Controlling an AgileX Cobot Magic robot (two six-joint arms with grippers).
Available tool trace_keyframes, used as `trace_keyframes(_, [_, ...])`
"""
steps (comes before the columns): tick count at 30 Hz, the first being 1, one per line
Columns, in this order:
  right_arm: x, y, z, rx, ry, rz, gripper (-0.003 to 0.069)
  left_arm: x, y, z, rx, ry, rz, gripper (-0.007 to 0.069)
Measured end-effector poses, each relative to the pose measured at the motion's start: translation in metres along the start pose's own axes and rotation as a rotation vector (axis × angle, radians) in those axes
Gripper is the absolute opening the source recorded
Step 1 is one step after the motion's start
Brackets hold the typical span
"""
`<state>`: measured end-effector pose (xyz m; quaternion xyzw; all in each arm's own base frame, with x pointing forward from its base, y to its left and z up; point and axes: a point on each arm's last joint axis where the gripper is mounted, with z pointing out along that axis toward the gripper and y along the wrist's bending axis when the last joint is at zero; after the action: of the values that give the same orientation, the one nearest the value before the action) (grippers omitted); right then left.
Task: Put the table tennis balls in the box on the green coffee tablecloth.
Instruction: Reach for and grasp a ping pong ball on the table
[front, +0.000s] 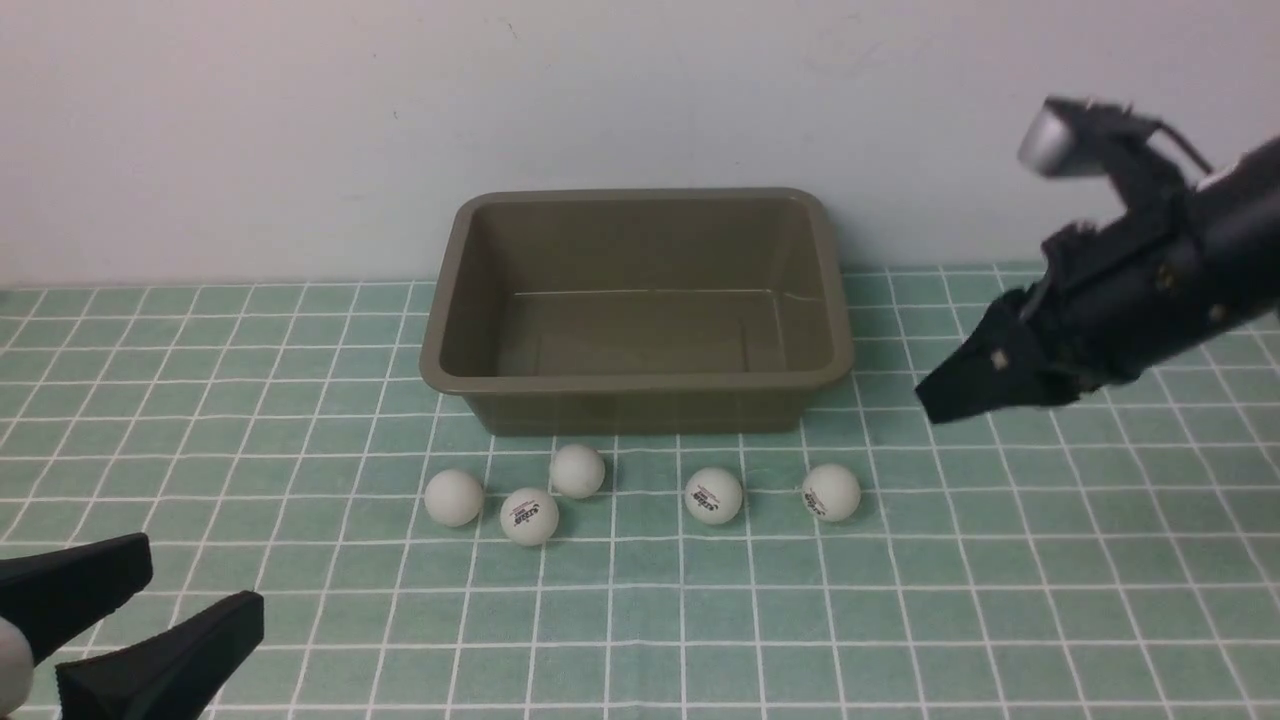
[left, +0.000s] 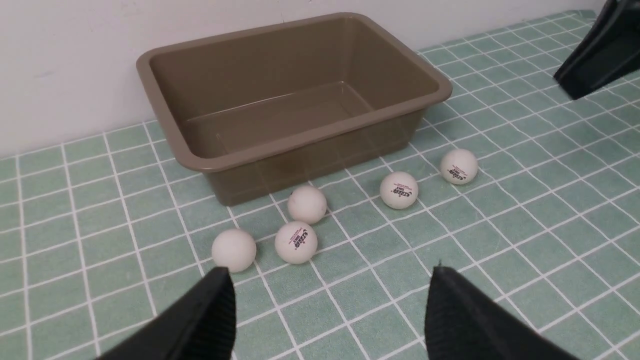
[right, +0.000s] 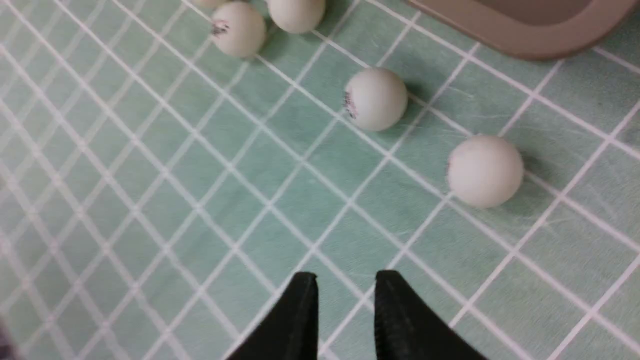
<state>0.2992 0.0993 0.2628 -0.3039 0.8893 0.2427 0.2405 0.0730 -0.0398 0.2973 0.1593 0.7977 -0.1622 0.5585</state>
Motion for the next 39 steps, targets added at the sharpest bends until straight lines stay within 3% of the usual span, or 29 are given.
trace_keyframes(7, [-0.006, 0.006, 0.040, 0.081, -0.051, -0.069, 0.0428, 0.000, 0.000, 0.000, 0.000, 0.000, 0.000, 0.0461])
trace_keyframes(10, [-0.005, -0.004, 0.060, 0.121, -0.051, -0.039, 0.0470, 0.000, 0.000, 0.000, 0.001, 0.001, 0.000, 0.0461])
trace_keyframes(20, [0.006, -0.034, 0.103, 0.193, -0.012, 0.022, 0.0479, 0.000, 0.000, 0.000, 0.001, 0.001, 0.000, 0.0461])
trace_keyframes(34, [0.012, -0.047, 0.134, 0.161, 0.035, 0.081, 0.0476, 0.000, 0.000, 0.000, 0.001, 0.001, 0.000, 0.0461])
trace_keyframes(38, [0.013, -0.047, 0.135, 0.159, 0.039, 0.071, 0.0353, 0.000, 0.000, 0.000, 0.001, 0.001, 0.000, 0.0461])
trace_keyframes(39, [0.013, -0.047, 0.134, 0.163, 0.040, 0.062, 0.0354, 0.000, 0.000, 0.000, 0.001, 0.001, 0.000, 0.0461])
